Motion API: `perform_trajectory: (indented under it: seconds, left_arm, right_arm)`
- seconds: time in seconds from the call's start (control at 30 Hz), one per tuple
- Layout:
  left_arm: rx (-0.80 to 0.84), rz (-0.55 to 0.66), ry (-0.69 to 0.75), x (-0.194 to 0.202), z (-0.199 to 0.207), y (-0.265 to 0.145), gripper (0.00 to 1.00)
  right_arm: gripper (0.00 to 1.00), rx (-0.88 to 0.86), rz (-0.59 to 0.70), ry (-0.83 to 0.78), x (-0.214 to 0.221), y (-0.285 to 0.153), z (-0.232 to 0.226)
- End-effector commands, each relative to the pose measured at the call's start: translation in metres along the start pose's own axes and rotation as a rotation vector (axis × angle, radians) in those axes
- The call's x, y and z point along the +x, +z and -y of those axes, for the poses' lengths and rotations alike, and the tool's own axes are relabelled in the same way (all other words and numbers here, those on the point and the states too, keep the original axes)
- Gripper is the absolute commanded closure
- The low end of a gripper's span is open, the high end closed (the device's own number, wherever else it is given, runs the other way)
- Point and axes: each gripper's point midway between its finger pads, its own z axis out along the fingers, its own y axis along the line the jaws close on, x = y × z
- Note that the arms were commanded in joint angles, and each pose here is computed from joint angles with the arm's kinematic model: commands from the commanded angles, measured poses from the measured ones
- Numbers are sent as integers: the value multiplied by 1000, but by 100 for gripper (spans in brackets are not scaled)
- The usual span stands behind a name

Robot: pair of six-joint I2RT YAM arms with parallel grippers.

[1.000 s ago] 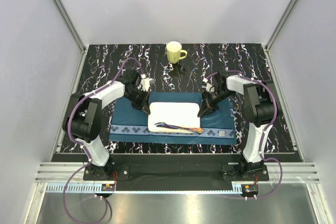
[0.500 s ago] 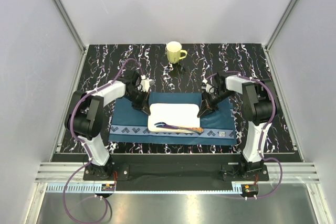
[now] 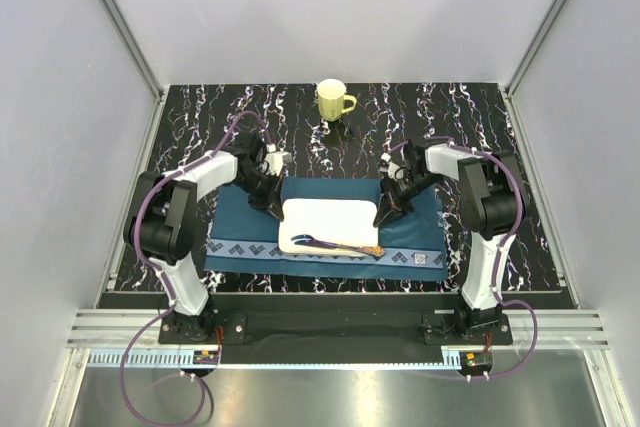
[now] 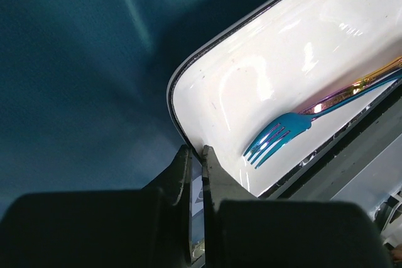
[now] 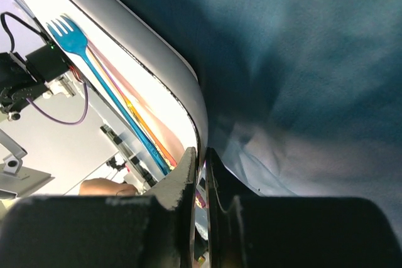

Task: Set the dinner table for one person
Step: Move the plate onto the napkin.

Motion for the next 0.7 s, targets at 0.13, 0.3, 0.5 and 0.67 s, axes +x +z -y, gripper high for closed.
perform_trajectory:
  seconds: [0.13,0.3,0.5,0.67]
  left_arm:
    - [168,4,94,-7,33,-5,100]
    - [170,-25,76,3,28,1,100]
    - [180,-33,69,4,28,3,100]
    - [186,-36,70,6,28,4,88]
  right_arm:
    - [100,-178,-14,-114,-6,7,-56]
    - [98,-162,-25,-102,-6,11,-50]
    - [47,-143,-11,-119,-10,7,-51]
    - [35,-113,0,-152,-9,5,-48]
